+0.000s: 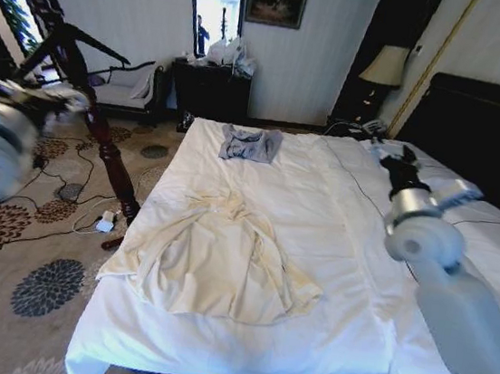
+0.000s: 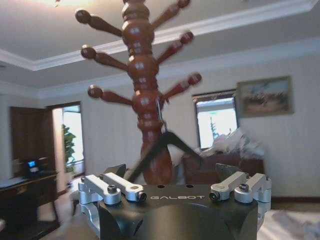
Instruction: Pick up the clothes from the bed and hang them on the clothes hanger.
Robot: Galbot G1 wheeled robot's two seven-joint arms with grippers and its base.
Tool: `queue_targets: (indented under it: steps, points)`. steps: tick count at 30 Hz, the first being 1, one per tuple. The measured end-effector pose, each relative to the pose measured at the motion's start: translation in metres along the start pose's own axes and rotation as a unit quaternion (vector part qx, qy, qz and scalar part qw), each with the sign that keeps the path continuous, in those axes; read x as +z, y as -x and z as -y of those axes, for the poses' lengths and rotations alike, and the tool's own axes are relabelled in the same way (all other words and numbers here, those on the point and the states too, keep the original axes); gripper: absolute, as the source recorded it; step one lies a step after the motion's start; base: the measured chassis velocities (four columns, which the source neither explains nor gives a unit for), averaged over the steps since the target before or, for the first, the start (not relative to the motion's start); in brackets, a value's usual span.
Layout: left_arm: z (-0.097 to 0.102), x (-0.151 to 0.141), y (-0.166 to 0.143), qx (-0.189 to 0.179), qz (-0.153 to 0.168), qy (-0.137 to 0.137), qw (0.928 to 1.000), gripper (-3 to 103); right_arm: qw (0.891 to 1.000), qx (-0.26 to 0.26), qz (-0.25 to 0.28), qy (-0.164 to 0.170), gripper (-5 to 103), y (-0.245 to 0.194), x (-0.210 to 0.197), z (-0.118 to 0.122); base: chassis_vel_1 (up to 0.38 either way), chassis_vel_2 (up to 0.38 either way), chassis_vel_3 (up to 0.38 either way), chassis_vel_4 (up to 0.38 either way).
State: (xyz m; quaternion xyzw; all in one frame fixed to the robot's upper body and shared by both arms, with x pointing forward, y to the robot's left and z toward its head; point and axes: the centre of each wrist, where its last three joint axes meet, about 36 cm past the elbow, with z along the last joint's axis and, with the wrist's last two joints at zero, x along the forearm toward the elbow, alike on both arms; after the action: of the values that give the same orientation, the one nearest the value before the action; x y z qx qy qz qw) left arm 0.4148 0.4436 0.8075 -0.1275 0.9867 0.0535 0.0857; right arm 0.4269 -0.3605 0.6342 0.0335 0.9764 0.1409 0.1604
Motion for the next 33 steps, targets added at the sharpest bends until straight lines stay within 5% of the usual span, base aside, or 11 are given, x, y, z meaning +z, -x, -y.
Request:
queue_targets:
  steps: [2, 4, 5, 8, 11, 15, 20, 26, 33]
  points:
    - [-0.011, -0.004, 0.006, 0.010, 0.002, -0.005, 0.9999, 100, 1.000, 0.002, 0.002, 0.000, 100, -0.003, 0.001, 0.002, 0.000, 0.000, 0.000, 0.000]
    - [-0.061, -0.013, 0.034, 0.065, -0.001, -0.034, 0.9973, 100, 1.000, 0.006, 0.003, 0.003, 100, -0.013, 0.009, 0.006, 0.000, 0.000, 0.000, 0.000]
    - [-0.061, -0.013, 0.034, 0.065, -0.001, -0.034, 0.9973, 100, 1.000, 0.006, 0.003, 0.003, 100, -0.013, 0.009, 0.006, 0.000, 0.000, 0.000, 0.000]
    - [-0.105, 0.000, 0.061, 0.104, -0.019, -0.082, 0.9910, 100, 1.000, 0.003, -0.009, 0.001, 100, -0.025, 0.019, 0.007, 0.000, 0.000, 0.000, 0.000]
    - [-0.116, 0.017, 0.079, 0.116, -0.026, -0.108, 0.9870, 100, 1.000, 0.000, -0.016, -0.005, 100, -0.029, 0.025, 0.008, 0.000, 0.000, 0.000, 0.000]
    - [-0.111, 0.044, 0.114, 0.126, -0.033, -0.162, 0.9782, 100, 1.000, 0.002, -0.021, -0.002, 100, -0.030, 0.030, 0.009, 0.000, 0.000, 0.000, 0.000]
    - [-0.097, 0.049, 0.141, 0.124, -0.044, -0.177, 0.9754, 100, 0.999, 0.010, -0.032, -0.003, 100, -0.033, 0.038, 0.013, 0.000, 0.000, 0.000, 0.000]
    - [-0.076, 0.025, 0.174, 0.089, -0.072, -0.164, 0.9799, 100, 0.999, 0.021, -0.036, -0.004, 100, -0.034, 0.043, 0.020, 0.000, 0.000, 0.000, 0.000]
    - [-0.060, -0.002, 0.175, 0.079, -0.077, -0.142, 0.9838, 100, 0.999, 0.031, -0.042, -0.009, 100, -0.038, 0.048, 0.025, 0.000, 0.000, 0.000, 0.000]
